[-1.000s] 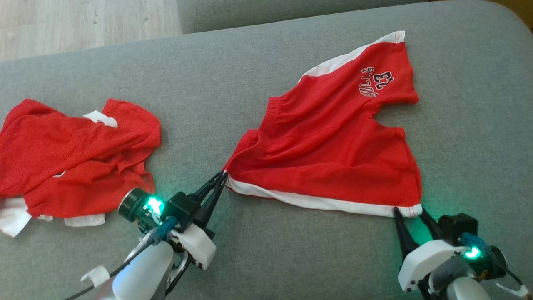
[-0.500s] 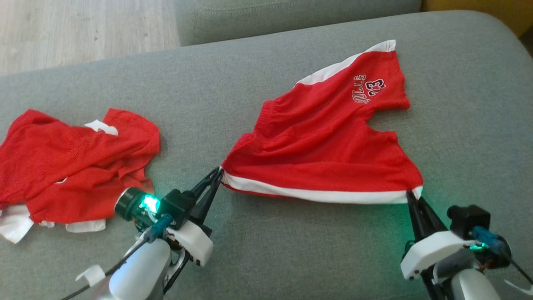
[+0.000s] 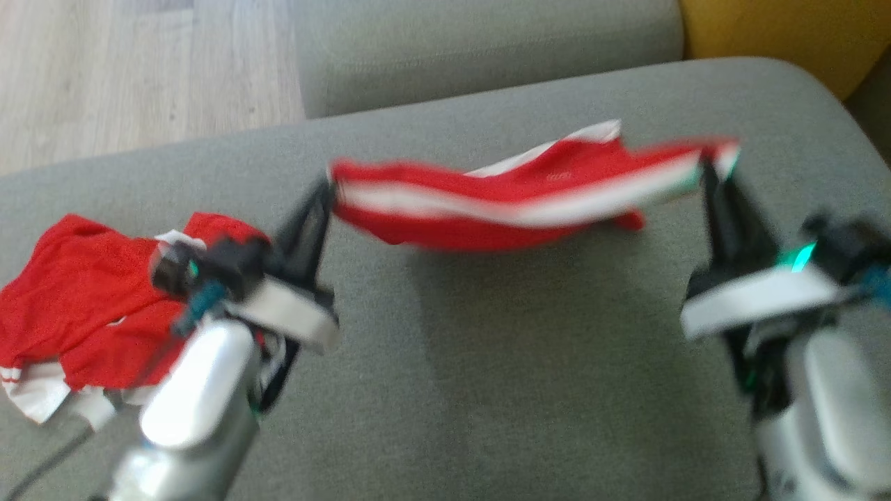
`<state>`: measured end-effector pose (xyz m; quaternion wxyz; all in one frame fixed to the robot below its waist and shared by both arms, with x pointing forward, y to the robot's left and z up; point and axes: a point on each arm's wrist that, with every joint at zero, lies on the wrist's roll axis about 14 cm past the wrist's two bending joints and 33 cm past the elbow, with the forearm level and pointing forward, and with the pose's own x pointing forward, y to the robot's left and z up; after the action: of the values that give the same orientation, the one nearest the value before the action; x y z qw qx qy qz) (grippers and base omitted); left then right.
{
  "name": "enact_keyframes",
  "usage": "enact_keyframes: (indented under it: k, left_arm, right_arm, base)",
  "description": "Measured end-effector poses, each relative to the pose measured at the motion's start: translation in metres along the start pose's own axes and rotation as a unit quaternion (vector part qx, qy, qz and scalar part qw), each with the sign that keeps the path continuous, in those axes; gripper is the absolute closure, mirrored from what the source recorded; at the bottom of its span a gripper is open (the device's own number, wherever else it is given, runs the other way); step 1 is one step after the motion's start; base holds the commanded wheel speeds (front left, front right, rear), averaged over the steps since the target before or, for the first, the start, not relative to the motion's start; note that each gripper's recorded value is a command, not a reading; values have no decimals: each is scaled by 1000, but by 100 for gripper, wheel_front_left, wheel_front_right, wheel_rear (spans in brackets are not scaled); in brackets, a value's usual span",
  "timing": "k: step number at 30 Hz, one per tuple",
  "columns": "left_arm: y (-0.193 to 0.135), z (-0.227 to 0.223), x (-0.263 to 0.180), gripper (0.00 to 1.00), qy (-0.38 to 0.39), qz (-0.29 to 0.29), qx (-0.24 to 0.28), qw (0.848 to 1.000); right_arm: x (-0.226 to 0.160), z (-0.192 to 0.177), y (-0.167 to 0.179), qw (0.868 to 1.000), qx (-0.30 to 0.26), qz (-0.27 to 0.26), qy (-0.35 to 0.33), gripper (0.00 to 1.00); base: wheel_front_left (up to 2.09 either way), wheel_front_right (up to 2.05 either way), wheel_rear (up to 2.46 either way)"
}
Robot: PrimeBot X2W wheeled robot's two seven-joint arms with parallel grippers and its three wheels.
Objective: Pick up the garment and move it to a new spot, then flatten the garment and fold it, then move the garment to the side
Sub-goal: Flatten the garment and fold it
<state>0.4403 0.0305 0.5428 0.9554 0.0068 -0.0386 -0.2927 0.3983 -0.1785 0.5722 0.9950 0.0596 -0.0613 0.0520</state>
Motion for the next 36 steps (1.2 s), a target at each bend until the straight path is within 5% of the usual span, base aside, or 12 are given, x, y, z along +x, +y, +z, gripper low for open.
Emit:
enact_keyframes:
  k: [6, 11, 19, 27, 36]
  left_arm:
    - [16, 110, 19, 100, -133, 30, 8, 991]
    - [24, 171, 8, 100, -213, 59, -2, 975]
    - [17, 196, -18, 100, -241, 70, -4, 968]
    - [16, 178, -21, 100, -196, 63, -9, 979]
    - [90, 138, 82, 100, -93, 57, 31, 994]
  right_arm:
    - [28, 112, 7, 989, -20, 36, -139, 100]
    - [34, 157, 20, 980, -34, 58, -188, 100]
    - [28, 168, 20, 979, -34, 48, -194, 100]
    - [34, 126, 18, 992, -43, 33, -113, 100]
    - [151, 101, -6, 993, -100, 26, -50, 100]
  base:
    - [0, 0, 0]
    - [0, 0, 0]
    - [0, 0, 0]
    - [0, 0, 0]
    - [0, 0, 0]
